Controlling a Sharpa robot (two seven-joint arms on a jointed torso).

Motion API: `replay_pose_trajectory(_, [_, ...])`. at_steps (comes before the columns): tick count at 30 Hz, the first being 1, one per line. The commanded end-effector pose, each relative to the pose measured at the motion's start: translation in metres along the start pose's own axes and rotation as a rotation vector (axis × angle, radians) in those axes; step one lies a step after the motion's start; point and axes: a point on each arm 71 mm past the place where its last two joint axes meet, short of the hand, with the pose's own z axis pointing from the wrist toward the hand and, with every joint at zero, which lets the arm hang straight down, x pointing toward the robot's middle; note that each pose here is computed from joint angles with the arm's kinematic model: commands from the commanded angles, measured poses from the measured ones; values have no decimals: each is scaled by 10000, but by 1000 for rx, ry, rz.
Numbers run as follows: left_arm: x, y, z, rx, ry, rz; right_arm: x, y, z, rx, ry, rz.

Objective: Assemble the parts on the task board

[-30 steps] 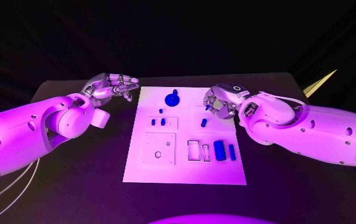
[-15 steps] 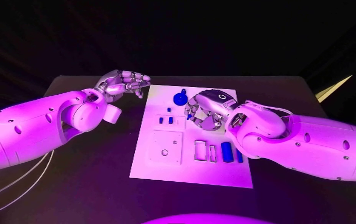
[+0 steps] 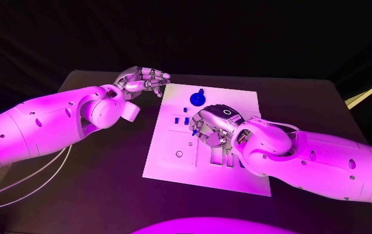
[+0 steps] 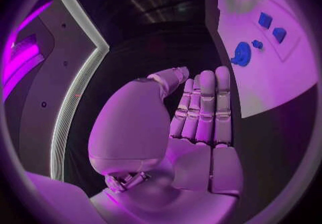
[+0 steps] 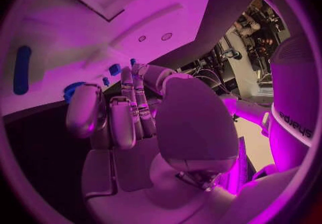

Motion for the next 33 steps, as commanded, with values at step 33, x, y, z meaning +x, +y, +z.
replay_pose_trajectory(33, [43,-6,22,-4,14,-6,240,82,11,-15,59,16])
